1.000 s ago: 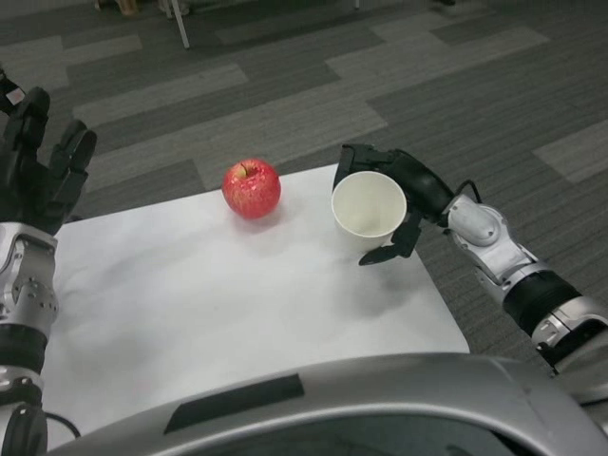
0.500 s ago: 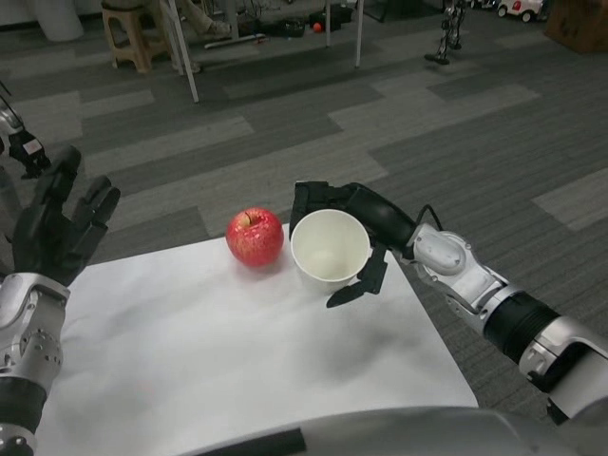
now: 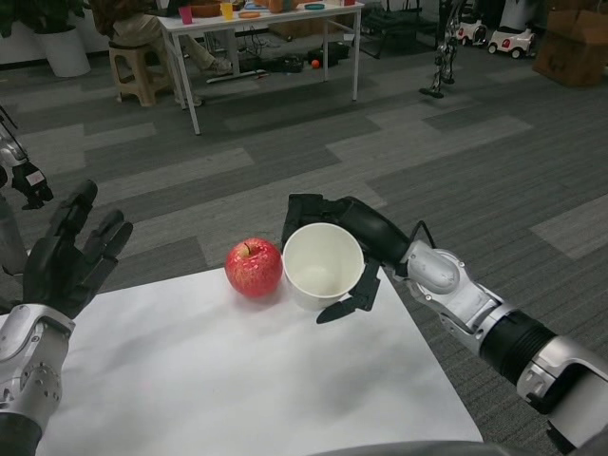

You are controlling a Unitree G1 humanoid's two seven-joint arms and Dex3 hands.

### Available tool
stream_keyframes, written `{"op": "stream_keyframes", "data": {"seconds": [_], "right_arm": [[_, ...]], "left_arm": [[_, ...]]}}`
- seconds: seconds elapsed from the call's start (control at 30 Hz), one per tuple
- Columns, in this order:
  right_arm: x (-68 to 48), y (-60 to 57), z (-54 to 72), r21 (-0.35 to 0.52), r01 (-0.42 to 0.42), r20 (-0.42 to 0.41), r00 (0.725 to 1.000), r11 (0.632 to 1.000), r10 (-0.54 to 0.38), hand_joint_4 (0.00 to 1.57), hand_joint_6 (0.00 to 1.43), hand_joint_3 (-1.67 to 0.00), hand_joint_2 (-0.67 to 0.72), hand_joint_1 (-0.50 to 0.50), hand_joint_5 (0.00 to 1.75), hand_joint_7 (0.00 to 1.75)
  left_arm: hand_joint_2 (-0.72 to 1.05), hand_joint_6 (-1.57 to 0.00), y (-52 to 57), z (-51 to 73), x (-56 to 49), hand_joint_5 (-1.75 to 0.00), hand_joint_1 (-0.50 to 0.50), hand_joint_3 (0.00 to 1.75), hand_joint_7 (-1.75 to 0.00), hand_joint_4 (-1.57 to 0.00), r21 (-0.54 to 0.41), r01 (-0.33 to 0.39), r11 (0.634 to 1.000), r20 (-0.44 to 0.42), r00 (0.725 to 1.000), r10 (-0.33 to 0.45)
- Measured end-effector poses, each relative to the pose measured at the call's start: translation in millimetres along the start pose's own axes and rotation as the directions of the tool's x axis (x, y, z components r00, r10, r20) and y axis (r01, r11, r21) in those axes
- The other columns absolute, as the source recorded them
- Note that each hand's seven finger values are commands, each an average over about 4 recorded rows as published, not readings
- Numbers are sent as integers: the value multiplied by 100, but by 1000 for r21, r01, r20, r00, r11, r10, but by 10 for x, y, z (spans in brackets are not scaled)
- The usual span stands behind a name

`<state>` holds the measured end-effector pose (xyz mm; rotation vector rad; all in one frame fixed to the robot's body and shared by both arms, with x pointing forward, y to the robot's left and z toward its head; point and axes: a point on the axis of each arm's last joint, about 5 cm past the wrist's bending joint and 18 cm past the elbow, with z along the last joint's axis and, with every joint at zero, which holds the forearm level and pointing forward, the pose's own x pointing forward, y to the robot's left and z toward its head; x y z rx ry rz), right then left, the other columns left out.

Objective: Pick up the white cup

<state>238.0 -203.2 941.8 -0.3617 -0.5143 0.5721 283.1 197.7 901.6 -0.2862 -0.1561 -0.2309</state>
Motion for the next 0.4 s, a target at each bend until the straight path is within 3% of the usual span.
{"op": "stream_keyframes", "data": {"seconds": [0.4], "right_arm": [[34, -17, 15, -6, 1, 13, 1000, 1000, -1, 148, 97, -143, -22, 0, 126, 140]], "left_arm": [[87, 0, -2, -1, 0, -21, -41, 9, -14, 0, 0, 1, 1000, -1, 1000, -1]]}}
